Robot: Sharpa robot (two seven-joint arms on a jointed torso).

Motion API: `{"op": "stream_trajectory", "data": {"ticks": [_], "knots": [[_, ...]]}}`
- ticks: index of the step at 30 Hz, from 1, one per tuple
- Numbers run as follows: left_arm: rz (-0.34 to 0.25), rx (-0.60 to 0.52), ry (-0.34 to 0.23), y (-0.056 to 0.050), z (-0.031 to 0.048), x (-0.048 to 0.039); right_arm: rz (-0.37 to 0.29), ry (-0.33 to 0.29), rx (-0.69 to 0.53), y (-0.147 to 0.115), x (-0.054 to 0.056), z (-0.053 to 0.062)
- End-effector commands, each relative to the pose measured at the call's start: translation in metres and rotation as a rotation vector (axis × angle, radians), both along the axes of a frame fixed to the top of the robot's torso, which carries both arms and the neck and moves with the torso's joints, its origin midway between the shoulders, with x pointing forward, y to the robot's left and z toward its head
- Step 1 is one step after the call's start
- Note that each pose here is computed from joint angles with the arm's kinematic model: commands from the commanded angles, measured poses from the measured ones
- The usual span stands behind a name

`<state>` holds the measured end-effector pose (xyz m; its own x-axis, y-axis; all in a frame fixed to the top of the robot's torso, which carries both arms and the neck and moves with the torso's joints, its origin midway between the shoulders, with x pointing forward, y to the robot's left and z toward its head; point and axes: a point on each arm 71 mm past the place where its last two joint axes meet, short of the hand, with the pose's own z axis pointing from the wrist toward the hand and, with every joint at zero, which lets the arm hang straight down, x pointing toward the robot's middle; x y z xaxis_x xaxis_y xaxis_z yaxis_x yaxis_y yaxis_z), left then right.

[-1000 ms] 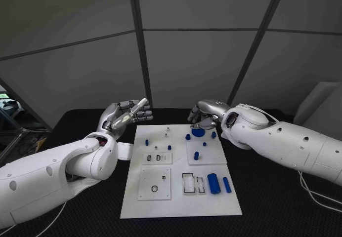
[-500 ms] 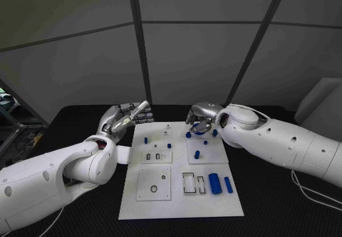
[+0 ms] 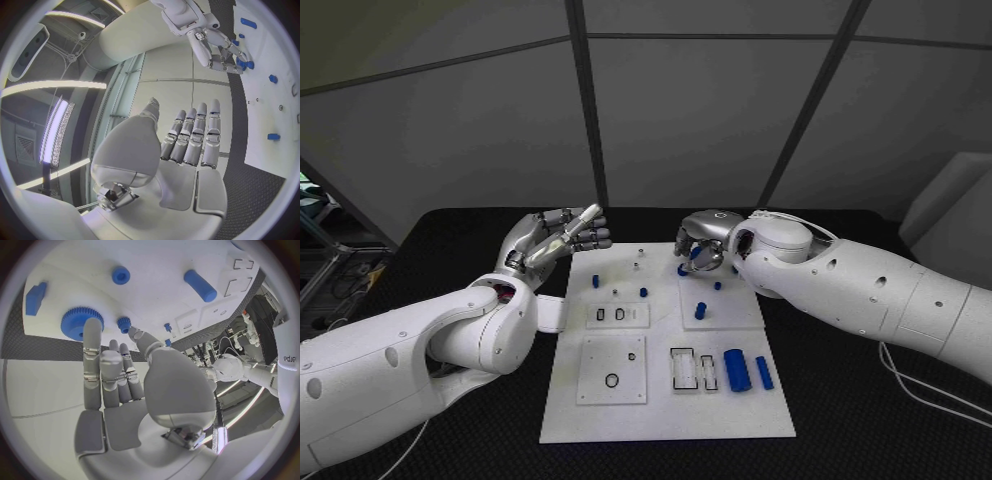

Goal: Assemble the parts on the task board

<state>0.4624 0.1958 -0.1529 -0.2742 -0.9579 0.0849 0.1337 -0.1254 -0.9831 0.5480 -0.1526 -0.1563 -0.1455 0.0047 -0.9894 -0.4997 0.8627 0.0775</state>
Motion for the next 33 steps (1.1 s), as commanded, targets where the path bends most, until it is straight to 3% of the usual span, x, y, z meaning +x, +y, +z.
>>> {"op": "stream_trajectory", "data": {"ticks": [1, 25, 33], "knots": [[-0.018, 0.0, -0.01, -0.0017, 0.0017, -0.0007, 0.0, 0.014, -0.033, 0.0002, 0.0007, -0.0012], [-0.023, 0.0, -0.005, -0.0028, 0.0012, -0.0001, 0.006, 0.058, -0.065, 0.0045, 0.0025, -0.0094], [-0.024, 0.0, -0.004, -0.0028, 0.0013, -0.0004, 0.012, 0.035, -0.048, 0.006, 0.0024, -0.0084]]}}
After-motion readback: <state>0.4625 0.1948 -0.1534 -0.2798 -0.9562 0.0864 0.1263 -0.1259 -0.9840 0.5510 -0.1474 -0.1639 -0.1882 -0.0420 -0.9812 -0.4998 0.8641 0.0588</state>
